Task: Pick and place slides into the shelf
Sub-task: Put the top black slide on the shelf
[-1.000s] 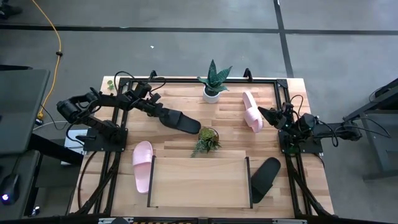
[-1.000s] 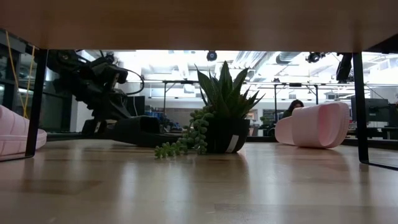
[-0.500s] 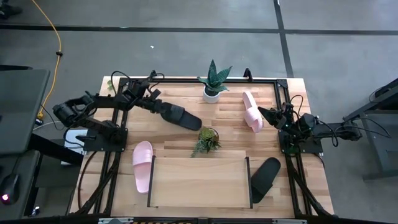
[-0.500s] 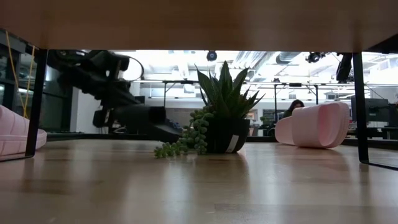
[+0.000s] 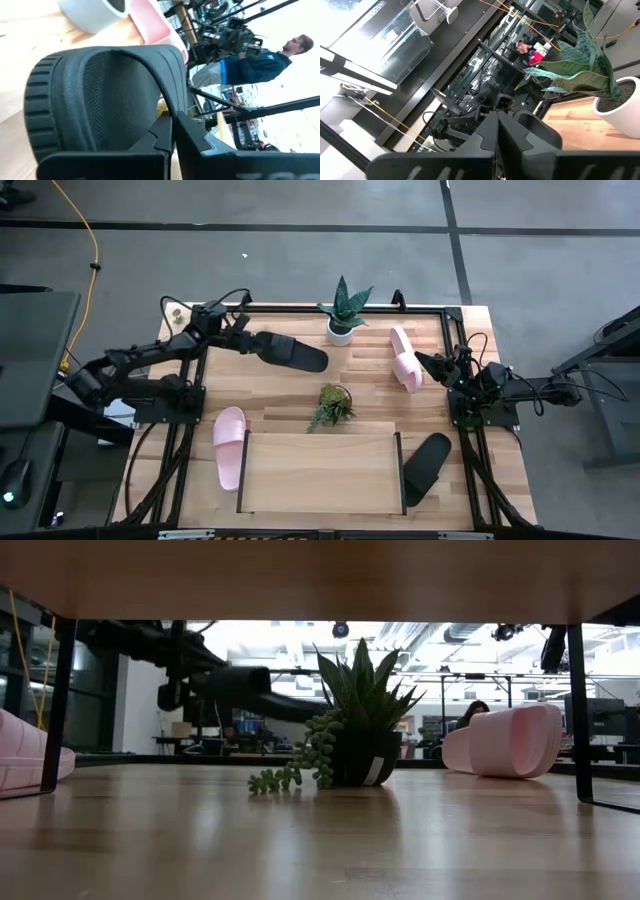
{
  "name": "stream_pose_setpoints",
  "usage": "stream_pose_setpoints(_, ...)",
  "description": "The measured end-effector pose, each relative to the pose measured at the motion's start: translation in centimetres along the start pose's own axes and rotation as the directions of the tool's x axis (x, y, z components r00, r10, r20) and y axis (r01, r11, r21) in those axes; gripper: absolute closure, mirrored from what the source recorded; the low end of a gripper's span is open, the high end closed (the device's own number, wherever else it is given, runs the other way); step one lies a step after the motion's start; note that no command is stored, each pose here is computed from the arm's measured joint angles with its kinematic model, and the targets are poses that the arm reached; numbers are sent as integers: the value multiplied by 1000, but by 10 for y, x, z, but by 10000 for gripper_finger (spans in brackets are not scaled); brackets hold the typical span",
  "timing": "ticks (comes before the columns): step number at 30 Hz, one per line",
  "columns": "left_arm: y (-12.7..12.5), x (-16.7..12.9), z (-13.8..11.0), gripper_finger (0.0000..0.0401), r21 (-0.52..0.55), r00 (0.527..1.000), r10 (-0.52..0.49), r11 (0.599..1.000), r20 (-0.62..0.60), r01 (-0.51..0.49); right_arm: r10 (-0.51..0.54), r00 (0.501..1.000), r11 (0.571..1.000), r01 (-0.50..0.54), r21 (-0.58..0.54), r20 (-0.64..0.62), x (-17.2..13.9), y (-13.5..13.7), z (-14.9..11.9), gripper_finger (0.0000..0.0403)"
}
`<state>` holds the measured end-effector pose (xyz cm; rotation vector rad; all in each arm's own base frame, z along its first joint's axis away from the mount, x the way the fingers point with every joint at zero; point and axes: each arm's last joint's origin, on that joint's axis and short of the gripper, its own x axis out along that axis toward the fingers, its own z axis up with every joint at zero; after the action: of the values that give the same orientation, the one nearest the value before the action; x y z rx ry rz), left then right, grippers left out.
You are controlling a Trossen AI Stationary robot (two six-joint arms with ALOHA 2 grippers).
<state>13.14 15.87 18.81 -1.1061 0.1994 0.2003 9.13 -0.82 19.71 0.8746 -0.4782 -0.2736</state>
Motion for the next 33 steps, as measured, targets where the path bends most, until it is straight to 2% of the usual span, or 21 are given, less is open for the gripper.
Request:
stream_pose_setpoints(12, -37, -22, -2, 401, 41, 991, -121, 992, 55, 119, -18, 1000, 1000, 18, -10, -8, 0, -2, -1, 402)
stream_pose_setpoints(18, -59, -32, 0, 401, 67, 975, -220, 973, 2, 220, -26, 1000, 1000, 26, -11, -1, 0, -2, -1, 402)
stream_pose_setpoints(25, -92, -39, 17, 401, 135, 953, -293, 944, -81, 302, -28, 1000, 1000, 28, -12, -3, 0, -2, -1, 402)
stream_pose_setpoints(33, -98, -41, 19, 401, 85, 938, -302, 944, -170, 319, -34, 999, 999, 34, -17, -8, 0, -3, -2, 402)
